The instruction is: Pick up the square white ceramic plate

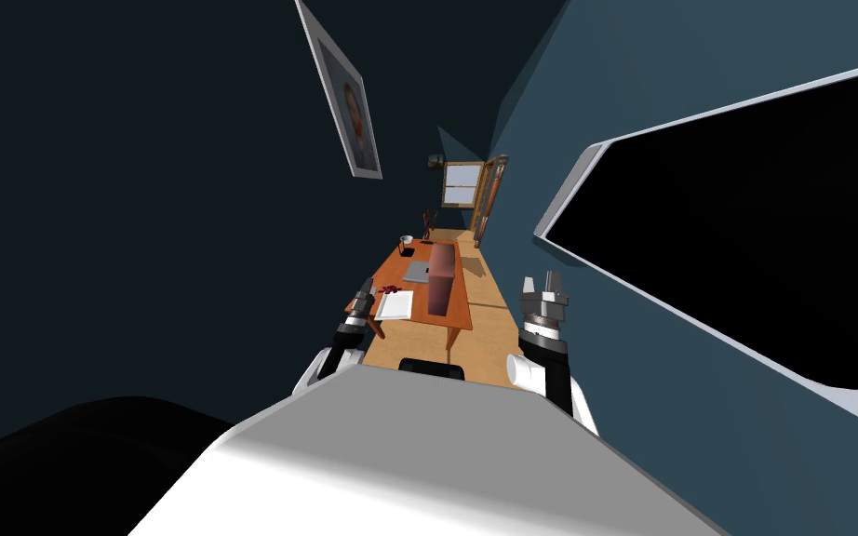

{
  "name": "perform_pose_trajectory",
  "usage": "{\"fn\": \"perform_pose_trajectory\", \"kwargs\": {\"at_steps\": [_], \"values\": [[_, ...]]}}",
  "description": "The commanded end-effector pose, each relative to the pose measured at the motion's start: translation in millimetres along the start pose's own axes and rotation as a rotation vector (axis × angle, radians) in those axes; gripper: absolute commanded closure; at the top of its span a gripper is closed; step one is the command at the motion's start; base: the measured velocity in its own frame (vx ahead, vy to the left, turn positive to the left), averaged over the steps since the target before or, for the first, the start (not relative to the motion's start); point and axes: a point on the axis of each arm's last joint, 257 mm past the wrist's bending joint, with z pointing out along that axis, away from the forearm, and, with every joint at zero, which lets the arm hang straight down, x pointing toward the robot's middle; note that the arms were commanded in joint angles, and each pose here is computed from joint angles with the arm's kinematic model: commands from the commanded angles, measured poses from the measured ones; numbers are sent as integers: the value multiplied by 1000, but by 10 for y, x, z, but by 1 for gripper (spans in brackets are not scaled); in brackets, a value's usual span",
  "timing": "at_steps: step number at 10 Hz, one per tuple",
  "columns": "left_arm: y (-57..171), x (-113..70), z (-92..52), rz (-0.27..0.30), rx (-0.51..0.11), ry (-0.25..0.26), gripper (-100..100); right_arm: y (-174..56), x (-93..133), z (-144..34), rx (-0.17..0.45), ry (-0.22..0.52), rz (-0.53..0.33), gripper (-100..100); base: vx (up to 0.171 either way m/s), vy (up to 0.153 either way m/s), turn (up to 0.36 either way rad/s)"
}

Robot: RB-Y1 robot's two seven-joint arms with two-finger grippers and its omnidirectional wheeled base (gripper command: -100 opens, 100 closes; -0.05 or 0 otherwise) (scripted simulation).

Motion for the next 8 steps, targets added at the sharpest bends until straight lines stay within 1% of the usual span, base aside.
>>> {"fn": "perform_pose_trajectory", "kwargs": {"at_steps": [1, 4, 5, 6, 7, 8], "values": [[140, 37, -31, 6, -28, 5, -100, 0, 0, 0, 0, 0, 0, 0, -37, 28, -8], [683, 115, -208, 33, -140, 29, -100, 0, 0, 0, 0, 0, 0, 0, -51, 45, -16], [775, 126, -251, 32, -160, 31, -100, 0, 0, 0, 0, 0, 0, 0, -47, 46, -11], [819, 131, -272, 32, -170, 33, -100, 0, 0, 0, 0, 0, 0, 0, -15, 12, 0], [985, 154, -338, 38, -205, 40, -100, 0, 0, 0, 0, 0, 0, 0, -13, 13, -9], [1038, 161, -367, 37, -217, 41, -100, 0, 0, 0, 0, 0, 0, 0, -14, 16, -4]]}}
